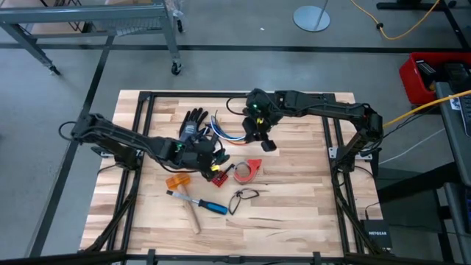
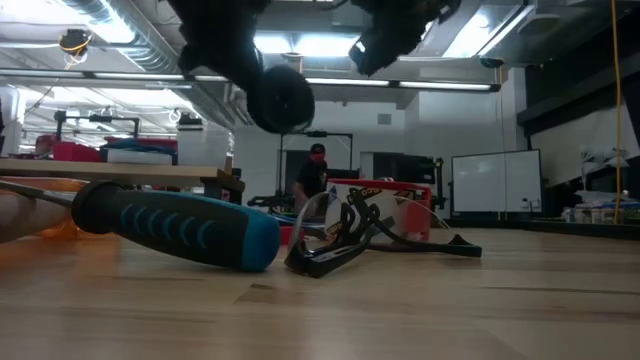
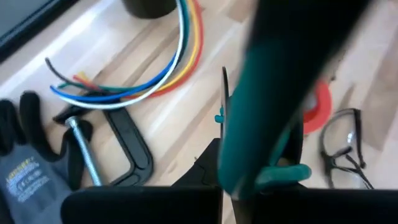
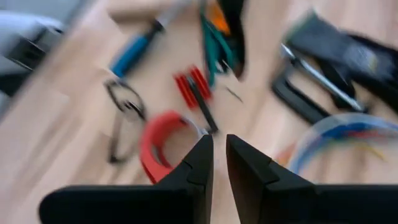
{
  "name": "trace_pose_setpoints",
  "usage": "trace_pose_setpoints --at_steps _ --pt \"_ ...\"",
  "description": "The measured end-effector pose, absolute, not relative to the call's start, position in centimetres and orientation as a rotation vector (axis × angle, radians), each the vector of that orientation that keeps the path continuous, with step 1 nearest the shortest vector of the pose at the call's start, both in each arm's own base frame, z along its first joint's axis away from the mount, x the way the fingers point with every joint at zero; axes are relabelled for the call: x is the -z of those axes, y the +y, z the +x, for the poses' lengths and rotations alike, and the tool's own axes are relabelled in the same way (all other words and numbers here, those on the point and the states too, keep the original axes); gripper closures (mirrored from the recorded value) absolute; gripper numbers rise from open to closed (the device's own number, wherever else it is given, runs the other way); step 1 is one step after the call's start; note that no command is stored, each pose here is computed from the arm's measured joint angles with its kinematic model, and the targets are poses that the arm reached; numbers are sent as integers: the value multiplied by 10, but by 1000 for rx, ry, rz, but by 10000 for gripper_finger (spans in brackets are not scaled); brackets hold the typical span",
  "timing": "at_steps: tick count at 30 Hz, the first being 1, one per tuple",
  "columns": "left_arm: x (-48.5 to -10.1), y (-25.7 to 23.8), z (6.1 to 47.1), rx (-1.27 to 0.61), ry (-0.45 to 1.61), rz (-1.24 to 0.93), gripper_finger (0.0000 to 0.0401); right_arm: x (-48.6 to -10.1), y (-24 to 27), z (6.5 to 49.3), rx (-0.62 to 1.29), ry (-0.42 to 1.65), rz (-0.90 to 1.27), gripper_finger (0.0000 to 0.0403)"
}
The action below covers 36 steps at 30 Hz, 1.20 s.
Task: Coil cords
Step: Coil the wire onto the spool
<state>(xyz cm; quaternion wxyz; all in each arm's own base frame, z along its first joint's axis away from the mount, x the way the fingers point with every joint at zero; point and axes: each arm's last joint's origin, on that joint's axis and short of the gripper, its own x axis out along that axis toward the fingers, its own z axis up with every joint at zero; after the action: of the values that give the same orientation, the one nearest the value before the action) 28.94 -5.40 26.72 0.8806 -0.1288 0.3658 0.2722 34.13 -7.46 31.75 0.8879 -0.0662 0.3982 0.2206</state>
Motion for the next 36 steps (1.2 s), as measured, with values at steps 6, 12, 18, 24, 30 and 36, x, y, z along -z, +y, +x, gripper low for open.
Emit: trace_pose_setpoints --at_steps 6,12,18,24,30,36 --pt "-283 -56 284 -491 710 -214 401 -326 -71 351 -616 612 -41 354" --pt "-287 -59 287 -406 695 -132 401 -330 -69 363 -597 484 -12 354" --pt "-287 -59 287 -391 698 -99 401 -334 -53 371 -575 437 -52 354" --pt "-293 -61 293 -330 646 3 401 -337 -37 380 -490 406 -132 354" --pt "-295 -61 295 -310 621 43 401 -334 -27 387 -501 384 -150 354" --pt "-295 -61 295 -310 621 43 401 -328 -25 391 -526 394 -106 354"
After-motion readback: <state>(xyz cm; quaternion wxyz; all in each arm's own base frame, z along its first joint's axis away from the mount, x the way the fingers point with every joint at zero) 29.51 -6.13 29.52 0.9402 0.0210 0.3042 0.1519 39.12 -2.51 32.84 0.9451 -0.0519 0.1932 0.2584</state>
